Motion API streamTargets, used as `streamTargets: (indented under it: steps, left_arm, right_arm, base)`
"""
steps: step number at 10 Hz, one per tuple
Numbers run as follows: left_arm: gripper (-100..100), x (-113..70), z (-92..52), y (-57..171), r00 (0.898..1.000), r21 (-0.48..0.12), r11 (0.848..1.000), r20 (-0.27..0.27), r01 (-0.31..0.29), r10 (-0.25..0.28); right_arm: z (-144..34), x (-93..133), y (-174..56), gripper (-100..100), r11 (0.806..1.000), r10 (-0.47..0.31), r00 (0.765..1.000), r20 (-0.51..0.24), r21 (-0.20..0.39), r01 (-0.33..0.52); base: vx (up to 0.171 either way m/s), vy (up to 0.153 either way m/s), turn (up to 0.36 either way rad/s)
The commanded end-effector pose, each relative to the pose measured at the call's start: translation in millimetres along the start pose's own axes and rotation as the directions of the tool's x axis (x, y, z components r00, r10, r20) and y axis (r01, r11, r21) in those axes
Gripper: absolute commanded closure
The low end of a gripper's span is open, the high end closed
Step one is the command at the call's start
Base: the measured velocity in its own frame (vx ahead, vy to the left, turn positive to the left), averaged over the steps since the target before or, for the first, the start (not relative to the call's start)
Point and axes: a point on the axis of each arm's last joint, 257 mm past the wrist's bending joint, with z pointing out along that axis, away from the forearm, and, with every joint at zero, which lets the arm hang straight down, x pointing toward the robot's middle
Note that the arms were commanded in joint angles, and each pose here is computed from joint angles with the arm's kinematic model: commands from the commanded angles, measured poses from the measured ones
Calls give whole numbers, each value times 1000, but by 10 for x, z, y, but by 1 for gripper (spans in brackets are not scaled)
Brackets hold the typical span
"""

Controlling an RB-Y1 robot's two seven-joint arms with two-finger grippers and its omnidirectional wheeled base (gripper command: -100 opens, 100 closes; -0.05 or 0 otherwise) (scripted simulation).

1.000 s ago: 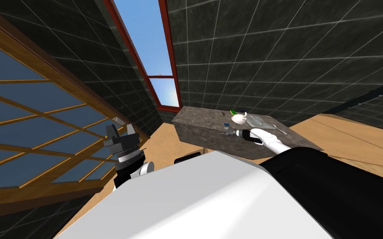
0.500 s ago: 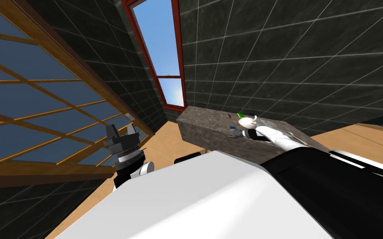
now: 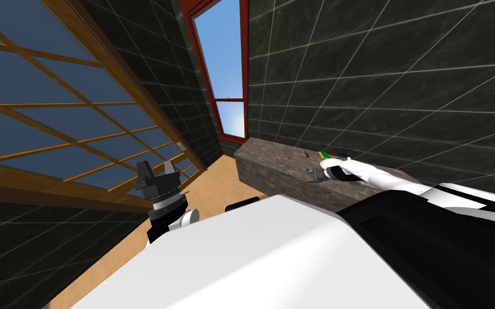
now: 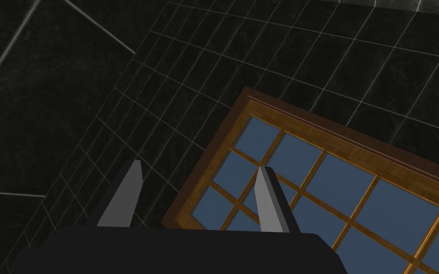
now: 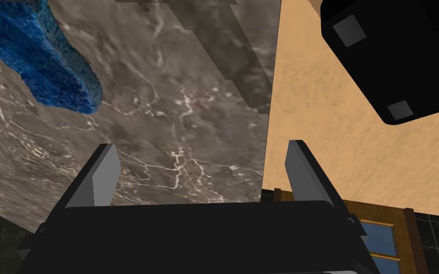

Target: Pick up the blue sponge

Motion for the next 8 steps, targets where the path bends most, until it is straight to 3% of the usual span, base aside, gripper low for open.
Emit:
streamTargets:
  steps: [1, 2, 3, 5, 6, 8]
  left_arm:
    - [0, 0, 0, 0, 1000, 0, 1000, 0, 0, 0]
    - [0, 0, 0, 0, 1000, 0, 1000, 0, 0, 0]
    - [0, 0, 0, 0, 1000, 0, 1000, 0, 0, 0]
    - [0, 0, 0, 0, 1000, 0, 1000, 0, 0, 0]
    - [0, 0, 0, 0, 1000, 0, 1000, 0, 0, 0]
    - [0, -1, -1, 0, 1000, 0, 1000, 0, 0, 0]
  right_arm:
    - [-177, 370, 34, -100, 999, -10, 995, -98, -32, 7]
    - [-262, 559, 68, -100, 999, -14, 989, -150, -53, 6]
    - [-262, 559, 68, -100, 999, -14, 989, -150, -53, 6]
    - [-407, 886, 173, -100, 995, -17, 972, -235, -96, -6]
    - [-513, 1133, 295, -100, 991, -17, 955, -297, -133, -24]
    - [-596, 1342, 440, -100, 984, -17, 938, -347, -170, -45]
  base:
    - [46, -47, 266]
    - [57, -58, 264]
    - [42, -48, 94]
    - [47, -43, 172]
    - [86, -105, 300]
    - [85, -116, 155]
